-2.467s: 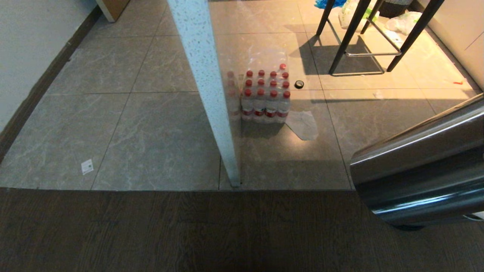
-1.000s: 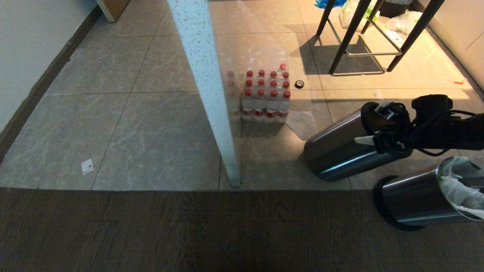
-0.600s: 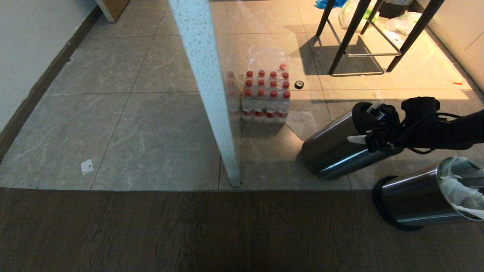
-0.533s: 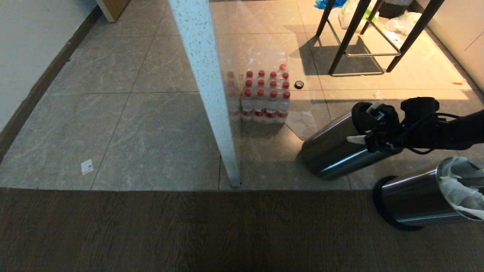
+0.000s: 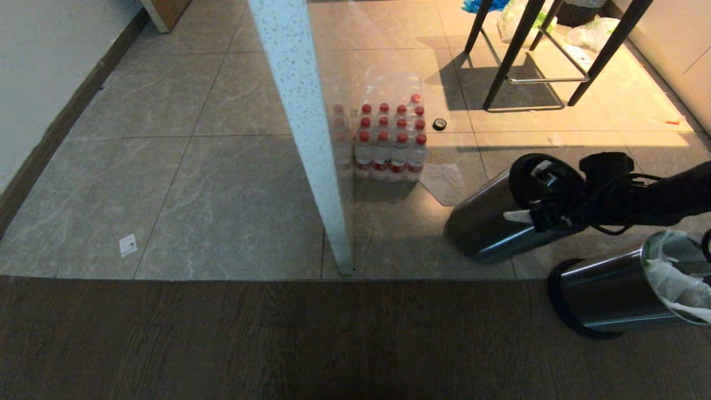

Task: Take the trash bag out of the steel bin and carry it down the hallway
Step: Place the outer trash can on the ground, then pick up the trash bag

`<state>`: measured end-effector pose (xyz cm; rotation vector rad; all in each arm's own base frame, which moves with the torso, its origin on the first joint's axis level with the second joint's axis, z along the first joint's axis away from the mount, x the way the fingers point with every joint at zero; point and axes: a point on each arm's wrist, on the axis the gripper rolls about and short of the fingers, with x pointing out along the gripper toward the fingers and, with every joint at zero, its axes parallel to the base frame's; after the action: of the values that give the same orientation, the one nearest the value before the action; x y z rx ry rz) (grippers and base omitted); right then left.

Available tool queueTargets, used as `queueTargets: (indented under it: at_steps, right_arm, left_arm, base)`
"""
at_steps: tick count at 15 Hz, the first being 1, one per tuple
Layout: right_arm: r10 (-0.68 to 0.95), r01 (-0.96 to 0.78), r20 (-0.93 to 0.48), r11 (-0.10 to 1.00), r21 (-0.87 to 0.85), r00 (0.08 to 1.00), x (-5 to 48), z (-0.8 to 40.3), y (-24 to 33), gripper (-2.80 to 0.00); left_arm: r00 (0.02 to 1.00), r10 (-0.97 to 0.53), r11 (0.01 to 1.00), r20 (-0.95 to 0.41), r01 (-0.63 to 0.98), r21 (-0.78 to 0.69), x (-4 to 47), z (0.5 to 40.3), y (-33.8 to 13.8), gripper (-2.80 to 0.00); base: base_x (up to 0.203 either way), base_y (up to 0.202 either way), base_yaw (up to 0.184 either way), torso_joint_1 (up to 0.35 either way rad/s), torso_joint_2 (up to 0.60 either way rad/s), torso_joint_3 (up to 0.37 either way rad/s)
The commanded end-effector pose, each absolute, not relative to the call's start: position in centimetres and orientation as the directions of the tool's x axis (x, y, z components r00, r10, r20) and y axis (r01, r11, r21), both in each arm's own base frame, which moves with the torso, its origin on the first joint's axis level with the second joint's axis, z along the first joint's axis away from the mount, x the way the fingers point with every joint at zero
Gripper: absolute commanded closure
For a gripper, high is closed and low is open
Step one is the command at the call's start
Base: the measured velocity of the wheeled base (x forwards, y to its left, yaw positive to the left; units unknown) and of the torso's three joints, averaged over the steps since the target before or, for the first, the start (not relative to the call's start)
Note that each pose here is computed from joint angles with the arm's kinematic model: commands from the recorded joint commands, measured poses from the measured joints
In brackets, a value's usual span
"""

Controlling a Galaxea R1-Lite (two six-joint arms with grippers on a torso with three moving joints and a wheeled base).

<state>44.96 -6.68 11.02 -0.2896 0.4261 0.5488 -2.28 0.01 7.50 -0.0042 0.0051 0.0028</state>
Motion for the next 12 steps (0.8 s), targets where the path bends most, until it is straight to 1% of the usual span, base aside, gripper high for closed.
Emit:
queueTargets:
  at_steps: [1,5,7,9,10,12]
  right_arm:
    - [0.447,-0.563,-0.461,0.813,-0.148,0.767,45.1,11.0,-6.7,-2.8]
    - [0.439,-0.545,-0.412,0.818,-0.184,0.798,44.4,14.2,-6.7,-2.8]
    - [0.426,-0.521,-0.382,0.832,-0.191,0.82,42.6,17.4,-6.9,-2.8]
    - [0.399,-0.487,-0.384,0.857,-0.167,0.833,39.9,19.6,-7.9,-2.8]
    - [0.381,-0.471,-0.405,0.87,-0.147,0.831,38.3,19.8,-8.5,0.0]
    - [0.336,-0.424,-0.436,0.897,-0.121,0.835,35.1,20.0,-9.8,0.0]
  left_arm:
    - [1.0,0.003,1.0,-0.005,-0.003,-0.005,-2.3,7.5,0.0,0.0]
    - [1.0,0.003,1.0,-0.005,-0.003,-0.005,-2.3,7.5,0.0,0.0]
    - [1.0,0.003,1.0,-0.005,-0.003,-0.005,-2.3,7.5,0.0,0.0]
    - [1.0,0.003,1.0,-0.005,-0.003,-0.005,-2.3,7.5,0.0,0.0]
    - [1.0,0.003,1.0,-0.005,-0.003,-0.005,-2.3,7.5,0.0,0.0]
    - [1.0,0.003,1.0,-0.005,-0.003,-0.005,-2.3,7.5,0.0,0.0]
  base:
    - [0.0,0.0,0.0,0.0,0.0,0.0]
    - [0.0,0.0,0.0,0.0,0.0,0.0]
    - [0.0,0.0,0.0,0.0,0.0,0.0]
    - [0.0,0.0,0.0,0.0,0.0,0.0]
    - [0.0,0.0,0.0,0.0,0.0,0.0]
    - [0.0,0.0,0.0,0.0,0.0,0.0]
